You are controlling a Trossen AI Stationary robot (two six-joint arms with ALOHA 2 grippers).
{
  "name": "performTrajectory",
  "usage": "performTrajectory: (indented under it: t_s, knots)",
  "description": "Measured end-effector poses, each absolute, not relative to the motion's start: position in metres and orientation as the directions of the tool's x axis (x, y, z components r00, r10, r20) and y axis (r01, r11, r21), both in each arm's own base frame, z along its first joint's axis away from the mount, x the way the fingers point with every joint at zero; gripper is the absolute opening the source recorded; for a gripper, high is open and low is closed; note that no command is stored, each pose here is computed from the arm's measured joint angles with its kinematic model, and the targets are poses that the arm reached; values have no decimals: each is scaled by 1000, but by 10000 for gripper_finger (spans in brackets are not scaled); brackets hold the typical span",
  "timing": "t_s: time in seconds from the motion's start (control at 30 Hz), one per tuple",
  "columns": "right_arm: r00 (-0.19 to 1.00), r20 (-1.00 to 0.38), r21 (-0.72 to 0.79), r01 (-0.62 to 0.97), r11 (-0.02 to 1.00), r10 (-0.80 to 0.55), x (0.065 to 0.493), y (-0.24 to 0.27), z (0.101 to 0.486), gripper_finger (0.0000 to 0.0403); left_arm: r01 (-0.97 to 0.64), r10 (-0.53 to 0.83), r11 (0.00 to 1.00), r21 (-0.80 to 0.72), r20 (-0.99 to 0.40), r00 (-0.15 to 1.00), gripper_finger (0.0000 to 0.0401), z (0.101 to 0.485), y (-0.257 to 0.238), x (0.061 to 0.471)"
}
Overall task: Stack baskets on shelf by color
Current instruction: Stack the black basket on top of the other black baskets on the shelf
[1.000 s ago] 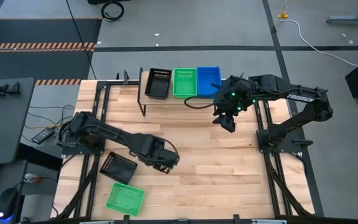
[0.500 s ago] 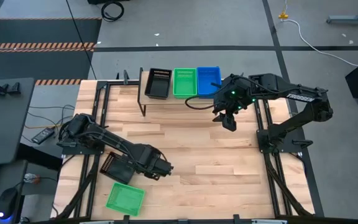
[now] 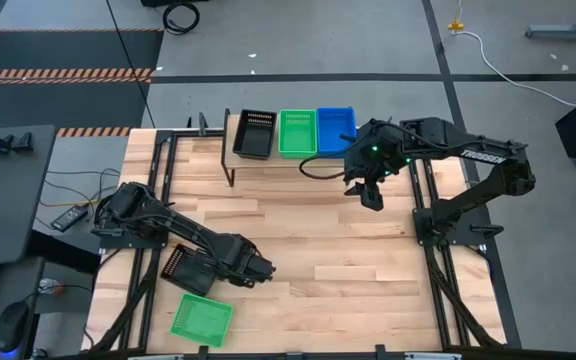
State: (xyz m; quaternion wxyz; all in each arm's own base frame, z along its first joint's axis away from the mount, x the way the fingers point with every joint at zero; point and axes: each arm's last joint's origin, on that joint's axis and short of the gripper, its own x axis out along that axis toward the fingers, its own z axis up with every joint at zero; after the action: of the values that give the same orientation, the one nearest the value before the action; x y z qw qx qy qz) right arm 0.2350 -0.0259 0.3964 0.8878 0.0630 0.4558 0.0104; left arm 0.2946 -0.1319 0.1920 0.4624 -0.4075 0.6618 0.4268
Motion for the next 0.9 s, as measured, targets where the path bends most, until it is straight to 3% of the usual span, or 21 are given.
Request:
performTrajectory:
  t_s: [0.23,0.53,0.67,0.9]
  knots:
    - [568,-820,123,61,990,67,233,-30,395,195,-905,-129,350,240,-945,-300,262,186,-129,287]
    - [553,-830,159,116,980,69,231,-30,394,195,-875,-133,464,138,-966,-223,247,164,-128,287]
    - [542,-837,181,150,972,72,230,-30,393,195,-859,-138,497,123,-966,-218,195,161,-128,287]
    - [496,-865,185,167,968,79,226,-29,391,195,-825,-141,555,102,-967,-214,57,161,-122,289]
